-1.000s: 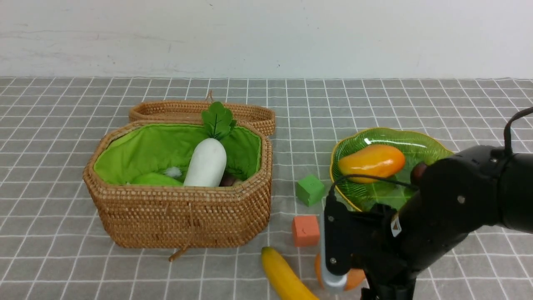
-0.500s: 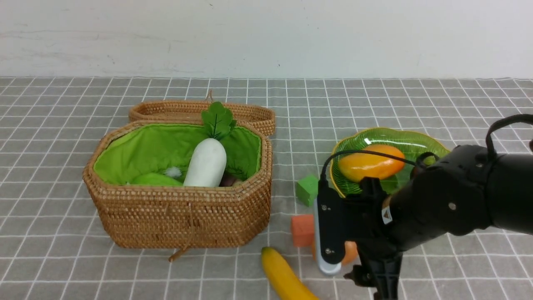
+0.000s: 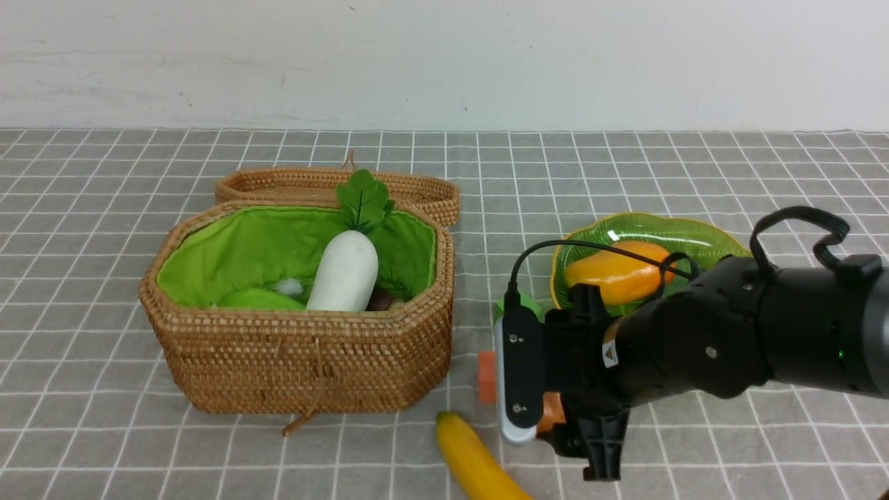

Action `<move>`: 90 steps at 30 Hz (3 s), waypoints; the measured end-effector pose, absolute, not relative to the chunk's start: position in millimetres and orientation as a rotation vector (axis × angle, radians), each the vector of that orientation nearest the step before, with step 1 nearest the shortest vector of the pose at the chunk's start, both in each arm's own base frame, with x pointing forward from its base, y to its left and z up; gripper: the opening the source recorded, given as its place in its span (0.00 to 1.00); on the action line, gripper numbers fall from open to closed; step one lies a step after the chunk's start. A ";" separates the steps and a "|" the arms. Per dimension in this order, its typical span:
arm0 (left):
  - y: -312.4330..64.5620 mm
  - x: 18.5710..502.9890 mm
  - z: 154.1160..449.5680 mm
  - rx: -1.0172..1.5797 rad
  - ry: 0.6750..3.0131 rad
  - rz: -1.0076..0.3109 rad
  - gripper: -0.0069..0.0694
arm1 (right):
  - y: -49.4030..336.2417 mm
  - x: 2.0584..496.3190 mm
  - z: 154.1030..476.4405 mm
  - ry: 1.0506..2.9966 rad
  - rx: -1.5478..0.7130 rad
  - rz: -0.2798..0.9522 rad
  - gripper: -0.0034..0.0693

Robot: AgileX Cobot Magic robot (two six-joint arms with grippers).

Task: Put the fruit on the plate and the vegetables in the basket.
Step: Use the right arm to grab a potato and put it into the left basket, then use the right arm to grab a banana and put it into the right plate

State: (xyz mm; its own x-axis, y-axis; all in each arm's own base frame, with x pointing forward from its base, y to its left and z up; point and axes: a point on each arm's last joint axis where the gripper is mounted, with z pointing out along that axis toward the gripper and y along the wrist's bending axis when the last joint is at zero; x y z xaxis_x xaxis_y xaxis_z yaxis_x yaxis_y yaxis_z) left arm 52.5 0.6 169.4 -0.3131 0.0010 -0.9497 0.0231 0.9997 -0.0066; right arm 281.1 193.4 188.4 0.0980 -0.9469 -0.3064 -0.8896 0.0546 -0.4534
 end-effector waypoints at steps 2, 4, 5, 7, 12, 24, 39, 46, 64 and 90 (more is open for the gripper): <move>0.6 52.4 169.4 0.017 1.889 -0.022 0.40 | 193.5 281.2 188.3 1.796 -1.839 -0.136 0.84; 0.6 52.4 169.4 0.017 1.889 -0.022 0.40 | 193.1 281.0 188.2 1.796 -1.850 -0.140 0.82; 0.6 52.4 169.4 0.017 1.889 -0.022 0.40 | 193.0 281.0 188.2 1.796 -1.851 -0.140 0.82; 0.6 52.4 169.4 0.017 1.889 -0.022 0.40 | 192.6 280.8 188.4 1.798 -1.865 -0.144 0.82; 0.6 52.4 169.4 0.017 1.889 -0.022 0.40 | 191.3 279.6 190.3 1.799 -1.883 -0.150 0.81; 0.6 52.4 169.4 0.017 1.889 -0.022 0.40 | 191.0 277.2 211.4 1.924 -1.943 -0.086 0.76; 0.6 52.4 169.4 0.017 1.889 -0.022 0.40 | 203.6 286.0 249.5 1.957 -1.861 0.010 0.70; 0.6 52.4 169.4 0.017 1.889 -0.022 0.40 | 225.7 299.8 321.3 1.851 -1.655 0.157 0.69; 0.6 52.4 169.4 0.018 1.889 -0.021 0.40 | 277.5 354.2 303.8 1.861 -1.199 0.486 0.69; 0.6 52.4 169.4 0.018 1.889 -0.021 0.40 | 222.1 262.9 372.6 2.226 -1.295 0.576 0.86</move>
